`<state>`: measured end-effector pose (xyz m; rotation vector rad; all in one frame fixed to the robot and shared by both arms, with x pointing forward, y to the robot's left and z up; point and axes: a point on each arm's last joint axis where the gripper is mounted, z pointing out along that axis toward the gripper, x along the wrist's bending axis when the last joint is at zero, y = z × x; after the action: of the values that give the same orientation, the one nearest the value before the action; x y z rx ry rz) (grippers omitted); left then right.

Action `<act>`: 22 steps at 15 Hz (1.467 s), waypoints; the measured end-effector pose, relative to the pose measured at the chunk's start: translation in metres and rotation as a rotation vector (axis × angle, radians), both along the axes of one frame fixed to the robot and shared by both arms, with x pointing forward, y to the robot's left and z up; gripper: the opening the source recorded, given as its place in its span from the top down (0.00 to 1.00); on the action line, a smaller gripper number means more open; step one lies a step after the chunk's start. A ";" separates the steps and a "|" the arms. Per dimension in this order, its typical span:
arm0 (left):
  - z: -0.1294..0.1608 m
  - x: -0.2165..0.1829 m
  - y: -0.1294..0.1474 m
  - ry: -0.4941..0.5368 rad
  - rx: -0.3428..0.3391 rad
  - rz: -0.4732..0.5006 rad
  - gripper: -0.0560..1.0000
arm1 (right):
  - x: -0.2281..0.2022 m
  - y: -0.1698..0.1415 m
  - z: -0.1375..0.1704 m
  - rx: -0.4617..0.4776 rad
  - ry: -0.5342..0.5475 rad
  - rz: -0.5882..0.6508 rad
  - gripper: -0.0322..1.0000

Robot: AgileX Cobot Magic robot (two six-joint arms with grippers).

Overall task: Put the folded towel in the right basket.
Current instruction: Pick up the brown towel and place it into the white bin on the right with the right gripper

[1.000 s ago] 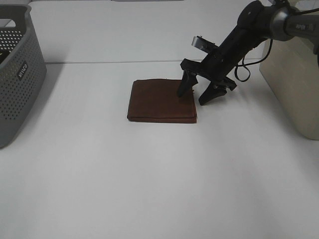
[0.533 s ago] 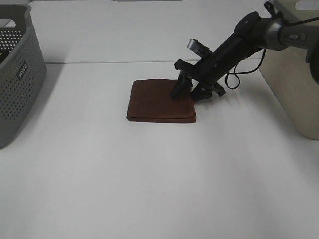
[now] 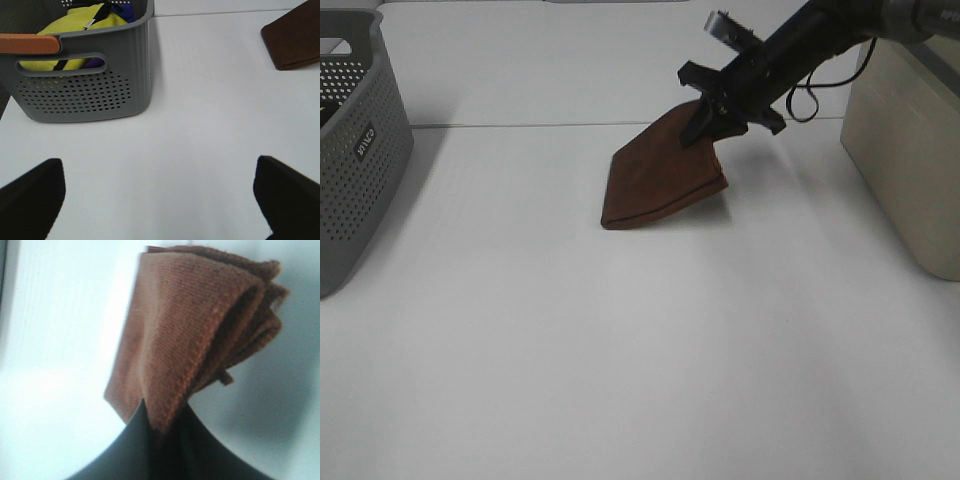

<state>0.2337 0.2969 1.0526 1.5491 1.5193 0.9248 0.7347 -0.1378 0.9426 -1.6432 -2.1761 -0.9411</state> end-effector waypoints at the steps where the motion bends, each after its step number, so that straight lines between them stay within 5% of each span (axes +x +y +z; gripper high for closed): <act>1: 0.000 0.000 0.000 0.000 0.000 0.000 0.03 | -0.003 -0.002 0.027 -0.008 -0.057 0.004 0.89; 8: 0.000 0.000 0.000 0.000 0.000 0.000 0.03 | -0.055 -0.042 0.193 -0.247 -0.419 -0.059 0.89; 12: 0.000 0.000 0.000 0.000 0.000 0.000 0.03 | -0.084 -0.116 0.249 -0.319 -0.465 -0.233 0.89; 17: 0.000 0.000 0.000 0.000 0.000 0.000 0.03 | -0.098 -0.204 0.260 -0.353 -0.389 -0.488 0.89; 19: 0.000 0.000 0.000 0.000 0.000 0.000 0.03 | -0.098 -0.233 0.244 -0.436 -0.322 -0.572 0.89; 22: 0.000 0.000 0.000 0.000 0.000 0.000 0.03 | -0.082 -0.239 0.209 -0.468 -0.226 -0.566 0.75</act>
<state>0.2337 0.2969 1.0526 1.5491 1.5193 0.9248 0.6530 -0.3769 1.1520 -2.5828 -2.2313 -0.8097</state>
